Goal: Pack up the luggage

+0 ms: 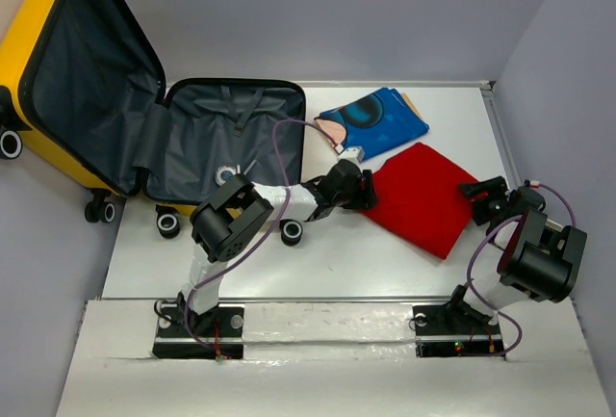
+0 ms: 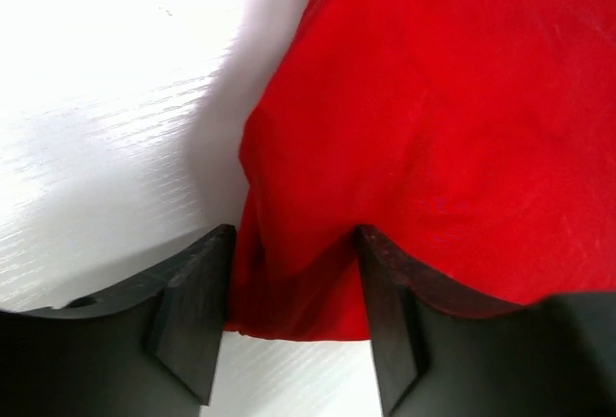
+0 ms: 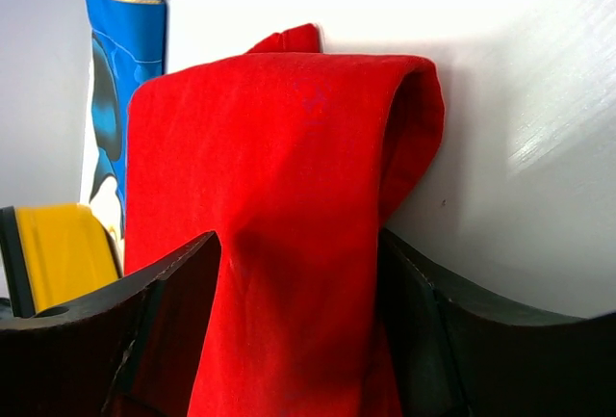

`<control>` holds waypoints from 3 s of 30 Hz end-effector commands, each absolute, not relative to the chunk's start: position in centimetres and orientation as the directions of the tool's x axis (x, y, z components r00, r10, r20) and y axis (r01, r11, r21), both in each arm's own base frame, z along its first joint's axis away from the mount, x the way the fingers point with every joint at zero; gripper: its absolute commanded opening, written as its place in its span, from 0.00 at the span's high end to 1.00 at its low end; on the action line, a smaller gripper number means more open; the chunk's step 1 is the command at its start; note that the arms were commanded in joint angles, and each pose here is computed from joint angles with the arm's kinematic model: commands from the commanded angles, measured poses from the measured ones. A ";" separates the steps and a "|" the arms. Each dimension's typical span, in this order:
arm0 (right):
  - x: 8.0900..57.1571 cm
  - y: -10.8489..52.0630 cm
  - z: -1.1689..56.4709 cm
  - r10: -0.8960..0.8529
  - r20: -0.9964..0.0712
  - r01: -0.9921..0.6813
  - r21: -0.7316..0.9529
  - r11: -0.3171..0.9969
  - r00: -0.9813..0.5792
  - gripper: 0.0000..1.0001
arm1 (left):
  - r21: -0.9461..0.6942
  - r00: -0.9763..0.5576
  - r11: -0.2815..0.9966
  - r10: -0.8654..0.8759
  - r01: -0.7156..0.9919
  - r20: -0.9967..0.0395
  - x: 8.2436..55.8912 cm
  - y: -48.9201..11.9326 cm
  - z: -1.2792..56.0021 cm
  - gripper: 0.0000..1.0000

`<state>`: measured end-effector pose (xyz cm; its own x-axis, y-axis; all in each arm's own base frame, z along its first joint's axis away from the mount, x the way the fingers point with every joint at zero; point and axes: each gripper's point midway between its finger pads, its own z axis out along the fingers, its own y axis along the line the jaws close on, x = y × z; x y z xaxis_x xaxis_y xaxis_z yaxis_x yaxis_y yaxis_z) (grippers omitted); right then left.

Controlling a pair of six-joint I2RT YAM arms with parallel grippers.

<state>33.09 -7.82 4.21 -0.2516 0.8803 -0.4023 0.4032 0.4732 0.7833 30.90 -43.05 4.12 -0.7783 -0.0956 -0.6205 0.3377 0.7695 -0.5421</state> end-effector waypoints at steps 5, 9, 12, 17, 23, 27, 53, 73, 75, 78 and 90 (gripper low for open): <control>30.3 -4.3 0.2 0.908 -0.240 0.506 0.767 0.395 -0.344 0.33 | -0.571 -0.766 0.755 -0.147 0.323 -0.626 31.3 -42.5 4.1 0.49; 30.4 -4.0 0.1 0.901 -0.245 0.498 0.766 0.406 -0.358 0.40 | -0.576 -0.760 0.749 -0.153 0.329 -0.632 31.2 -42.4 4.3 0.52; 30.6 -4.1 0.3 0.898 -0.242 0.499 0.764 0.410 -0.367 0.46 | -0.571 -0.755 0.746 -0.143 0.342 -0.640 31.2 -42.3 4.5 0.52; 30.9 -4.0 0.4 0.900 -0.235 0.486 0.777 0.401 -0.367 0.62 | -0.592 -0.787 0.737 -0.136 0.326 -0.602 30.5 -42.4 3.5 0.31; 30.9 -3.9 1.2 0.896 -0.264 0.457 0.787 0.414 -0.357 0.79 | -0.589 -0.808 0.742 -0.110 0.322 -0.580 29.7 -42.0 2.0 0.26; 31.1 -4.5 1.8 0.892 -0.297 0.458 0.776 0.434 -0.341 0.79 | -0.565 -0.804 0.763 -0.104 0.313 -0.585 29.8 -41.2 1.6 0.19; 31.0 -2.9 11.3 0.811 -0.530 0.245 0.776 0.581 -0.247 0.93 | -0.537 -0.719 0.746 -0.114 0.394 -0.685 29.6 -41.0 8.4 0.94; 34.3 10.1 30.0 0.674 -0.673 -0.183 0.736 0.652 -0.304 0.93 | -0.553 -0.542 0.710 -0.284 0.435 -0.791 32.2 -33.4 26.8 0.94; 35.1 15.2 33.9 0.632 -0.704 -0.303 0.710 0.636 -0.323 0.93 | -0.537 -0.483 0.765 -0.341 0.357 -0.807 34.3 -28.7 28.9 0.94; 38.6 21.3 36.3 0.589 -0.726 -0.380 0.688 0.618 -0.355 0.93 | -0.523 -0.404 0.815 -0.404 0.250 -0.821 35.5 -23.0 31.5 0.94; 48.5 44.2 27.7 0.282 -0.670 -0.454 0.698 0.554 -0.687 0.19 | -0.387 -0.261 0.816 -0.522 -0.429 -0.812 35.1 4.6 25.0 0.03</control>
